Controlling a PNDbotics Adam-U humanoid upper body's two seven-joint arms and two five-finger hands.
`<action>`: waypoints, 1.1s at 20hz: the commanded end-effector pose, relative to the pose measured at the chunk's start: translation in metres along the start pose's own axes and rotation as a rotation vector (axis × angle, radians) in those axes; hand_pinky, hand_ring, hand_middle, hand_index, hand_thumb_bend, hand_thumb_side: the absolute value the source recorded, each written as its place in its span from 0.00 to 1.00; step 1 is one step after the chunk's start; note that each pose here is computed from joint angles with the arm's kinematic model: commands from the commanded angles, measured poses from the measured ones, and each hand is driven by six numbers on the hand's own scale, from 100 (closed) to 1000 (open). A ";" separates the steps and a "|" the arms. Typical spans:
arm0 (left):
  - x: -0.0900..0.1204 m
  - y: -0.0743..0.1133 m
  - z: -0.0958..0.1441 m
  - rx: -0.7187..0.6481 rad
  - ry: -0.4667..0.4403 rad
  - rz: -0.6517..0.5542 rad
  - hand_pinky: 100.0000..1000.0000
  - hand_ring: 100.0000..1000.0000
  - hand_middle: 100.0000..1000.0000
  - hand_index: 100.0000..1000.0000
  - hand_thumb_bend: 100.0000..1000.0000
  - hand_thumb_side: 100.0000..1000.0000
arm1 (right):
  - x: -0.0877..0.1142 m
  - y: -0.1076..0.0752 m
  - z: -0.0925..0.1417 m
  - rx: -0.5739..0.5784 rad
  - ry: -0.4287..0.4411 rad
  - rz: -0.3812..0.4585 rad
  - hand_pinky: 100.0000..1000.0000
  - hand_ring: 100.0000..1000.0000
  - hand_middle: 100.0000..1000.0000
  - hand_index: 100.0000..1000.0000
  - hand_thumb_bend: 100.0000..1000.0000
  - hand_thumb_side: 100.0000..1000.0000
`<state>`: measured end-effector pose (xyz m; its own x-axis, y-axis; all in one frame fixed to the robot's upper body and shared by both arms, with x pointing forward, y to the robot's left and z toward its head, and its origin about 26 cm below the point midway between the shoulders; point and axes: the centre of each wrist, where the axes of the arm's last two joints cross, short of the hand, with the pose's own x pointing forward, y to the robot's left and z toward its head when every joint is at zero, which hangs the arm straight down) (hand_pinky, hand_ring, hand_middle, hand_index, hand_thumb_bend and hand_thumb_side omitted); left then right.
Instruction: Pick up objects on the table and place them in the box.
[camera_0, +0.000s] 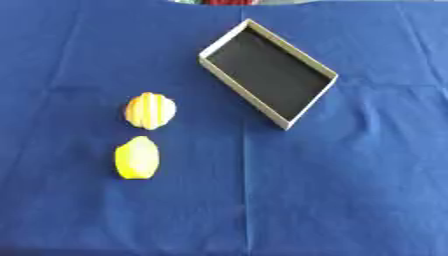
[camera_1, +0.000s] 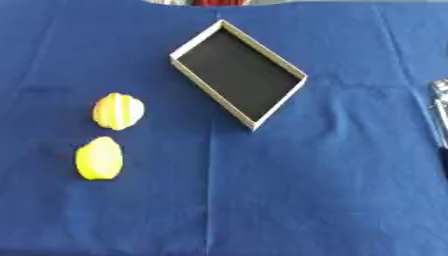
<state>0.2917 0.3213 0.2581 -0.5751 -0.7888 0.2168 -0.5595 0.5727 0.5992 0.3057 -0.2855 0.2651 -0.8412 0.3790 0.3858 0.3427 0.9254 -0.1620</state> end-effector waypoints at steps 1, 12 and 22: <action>-0.001 0.018 -0.003 -0.177 0.022 -0.105 0.88 0.76 0.74 0.88 0.00 0.61 | 0.006 -0.006 -0.007 0.015 -0.040 0.032 0.80 0.81 0.70 0.76 0.00 0.77; 0.004 0.022 -0.009 -0.818 0.024 -0.225 0.92 0.84 0.81 0.92 0.07 0.54 | 0.006 -0.005 -0.006 0.039 -0.036 0.037 0.80 0.81 0.70 0.76 0.00 0.78; 0.022 0.000 -0.015 -1.126 0.011 -0.183 0.96 0.87 0.81 0.92 0.20 0.25 | 0.007 0.000 -0.006 0.051 -0.029 0.008 0.80 0.81 0.70 0.76 0.00 0.79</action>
<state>0.2911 0.3019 0.2670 -0.5325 -0.8414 0.0921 0.2199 -0.0325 0.9750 0.3057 -0.2831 0.2647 -0.8371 0.3857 0.3879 0.3289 0.9215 -0.2065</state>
